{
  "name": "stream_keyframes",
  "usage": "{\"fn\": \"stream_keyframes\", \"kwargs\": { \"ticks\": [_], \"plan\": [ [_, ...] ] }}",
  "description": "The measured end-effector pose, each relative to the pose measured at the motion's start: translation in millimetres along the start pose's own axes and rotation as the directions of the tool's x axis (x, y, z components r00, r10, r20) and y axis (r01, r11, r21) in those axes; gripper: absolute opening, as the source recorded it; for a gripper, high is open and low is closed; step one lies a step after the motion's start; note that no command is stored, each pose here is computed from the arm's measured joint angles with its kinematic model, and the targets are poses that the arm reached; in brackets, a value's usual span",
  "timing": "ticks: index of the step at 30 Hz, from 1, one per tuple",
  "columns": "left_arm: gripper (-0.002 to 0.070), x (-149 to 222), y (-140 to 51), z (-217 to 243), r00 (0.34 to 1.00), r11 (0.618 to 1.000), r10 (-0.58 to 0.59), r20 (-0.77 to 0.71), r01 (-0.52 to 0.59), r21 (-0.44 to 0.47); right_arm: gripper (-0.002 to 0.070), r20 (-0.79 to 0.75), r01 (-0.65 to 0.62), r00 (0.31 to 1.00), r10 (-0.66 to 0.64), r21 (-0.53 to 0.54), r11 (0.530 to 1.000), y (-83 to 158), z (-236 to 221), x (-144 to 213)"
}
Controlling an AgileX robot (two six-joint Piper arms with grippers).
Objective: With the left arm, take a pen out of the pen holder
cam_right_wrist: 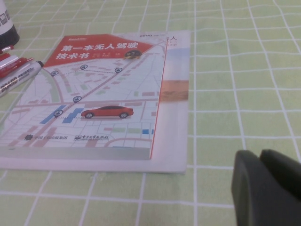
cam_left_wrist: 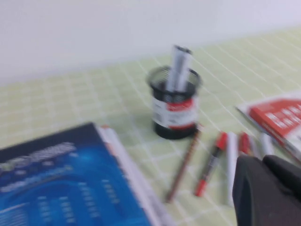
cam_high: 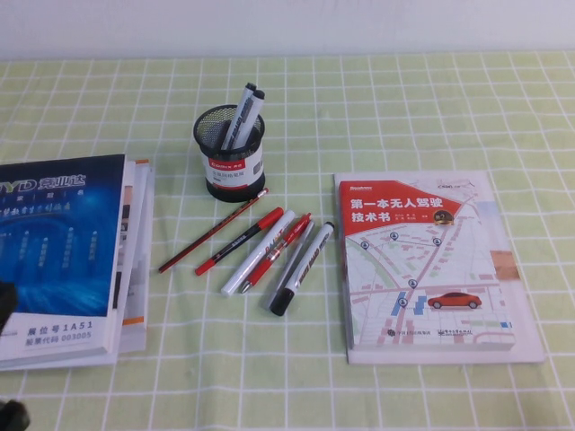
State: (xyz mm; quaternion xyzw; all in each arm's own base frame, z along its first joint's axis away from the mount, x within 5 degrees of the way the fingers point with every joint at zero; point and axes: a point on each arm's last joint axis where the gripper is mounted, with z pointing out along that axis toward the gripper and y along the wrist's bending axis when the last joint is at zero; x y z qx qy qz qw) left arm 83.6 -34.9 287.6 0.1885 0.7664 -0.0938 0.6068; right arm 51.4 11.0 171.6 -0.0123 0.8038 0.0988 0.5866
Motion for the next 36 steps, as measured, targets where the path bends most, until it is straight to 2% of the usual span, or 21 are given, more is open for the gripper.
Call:
{"fn": "stream_keyframes", "kwargs": {
  "ticks": [3, 7, 11, 19, 28, 36],
  "plan": [
    [-0.0003, 20.7, 5.4, -14.6, 0.997, 0.995, -0.005, 0.083, 0.013, -0.101, -0.0014, 0.000, 0.000, 1.000, 0.000, 0.000, 1.000, 0.0, 0.0, 0.0],
    [-0.0003, 48.3, 8.9, -29.1, 0.978, 0.964, -0.001, 0.211, 0.057, -0.259, -0.0014, 0.000, 0.000, 1.000, 0.000, 0.000, 1.000, 0.0, 0.0, 0.0],
    [-0.0003, 72.5, 10.4, -25.5, 0.977, 0.939, -0.014, 0.213, 0.086, -0.333, -0.0014, 0.000, 0.000, 1.000, 0.000, 0.000, 1.000, 0.0, 0.0, 0.0],
    [-0.0003, 108.0, 9.0, -11.8, 0.990, 0.937, -0.089, 0.107, 0.120, -0.327, -0.0014, -0.002, 0.000, 1.000, 0.000, 0.000, 1.000, 0.0, 0.0, 0.2],
    [-0.0003, 122.0, 6.3, -11.0, 0.989, 0.941, -0.140, -0.041, 0.120, -0.315, -0.0014, -0.002, 0.000, 1.000, 0.000, 0.000, 1.000, 0.0, 0.0, 0.2],
    [-0.0003, 123.3, 6.0, -11.1, 0.988, 0.942, -0.144, -0.053, 0.120, -0.314, -0.0014, -0.002, 0.000, 1.000, 0.000, 0.000, 1.000, 0.0, 0.0, 0.2]
  ]
}}
